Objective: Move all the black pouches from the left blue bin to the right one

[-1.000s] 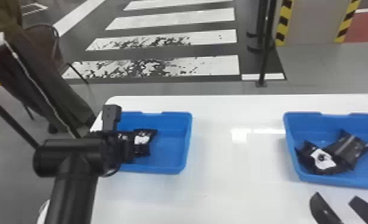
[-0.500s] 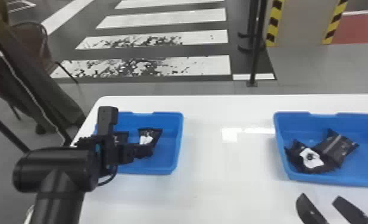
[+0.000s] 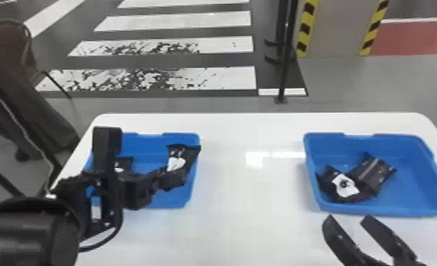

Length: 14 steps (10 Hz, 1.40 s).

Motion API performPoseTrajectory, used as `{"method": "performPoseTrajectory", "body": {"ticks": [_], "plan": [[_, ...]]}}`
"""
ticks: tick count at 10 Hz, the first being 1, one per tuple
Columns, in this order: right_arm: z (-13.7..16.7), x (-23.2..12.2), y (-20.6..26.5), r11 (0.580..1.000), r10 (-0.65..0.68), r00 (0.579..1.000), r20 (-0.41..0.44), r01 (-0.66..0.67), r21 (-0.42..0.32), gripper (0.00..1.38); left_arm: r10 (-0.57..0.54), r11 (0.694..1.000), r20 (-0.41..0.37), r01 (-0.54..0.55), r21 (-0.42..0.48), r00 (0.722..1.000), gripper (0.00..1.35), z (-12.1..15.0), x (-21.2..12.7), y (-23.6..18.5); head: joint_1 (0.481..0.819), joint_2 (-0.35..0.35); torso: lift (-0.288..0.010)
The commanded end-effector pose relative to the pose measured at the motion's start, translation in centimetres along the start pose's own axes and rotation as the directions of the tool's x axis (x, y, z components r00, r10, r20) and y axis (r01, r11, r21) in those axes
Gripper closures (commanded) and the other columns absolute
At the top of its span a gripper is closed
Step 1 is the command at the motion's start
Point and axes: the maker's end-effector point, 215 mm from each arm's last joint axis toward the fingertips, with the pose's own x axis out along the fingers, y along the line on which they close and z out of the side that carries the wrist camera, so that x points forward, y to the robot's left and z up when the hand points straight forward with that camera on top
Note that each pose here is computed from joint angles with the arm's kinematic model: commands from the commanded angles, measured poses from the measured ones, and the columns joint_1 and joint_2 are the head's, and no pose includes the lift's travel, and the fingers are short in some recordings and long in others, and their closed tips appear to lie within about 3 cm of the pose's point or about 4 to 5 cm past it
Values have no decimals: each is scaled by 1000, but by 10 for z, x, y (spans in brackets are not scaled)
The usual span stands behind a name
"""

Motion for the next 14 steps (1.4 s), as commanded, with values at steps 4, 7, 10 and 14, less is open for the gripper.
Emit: {"method": "performPoseTrajectory", "body": {"ticks": [4, 7, 10, 14], "plan": [[20, 42, 13, 996, 84, 995, 50, -84, 18, 173, -267, 964, 40, 268, 4, 963, 1179, -6, -5, -123, 695, -37, -140], [18, 82, 50, 973, 196, 978, 76, -204, 111, 173, -357, 934, 41, 358, 0, 933, 1179, -8, -2, -163, 695, -67, -140], [21, 99, 58, 962, 230, 969, 86, -240, 129, 173, -398, 917, 26, 399, -13, 917, 1179, -14, 0, -181, 695, -50, -140], [16, 106, 82, 941, 281, 956, 83, -291, 172, 177, -426, 904, 15, 427, -30, 904, 1179, -19, 8, -191, 695, -55, -140]]}}
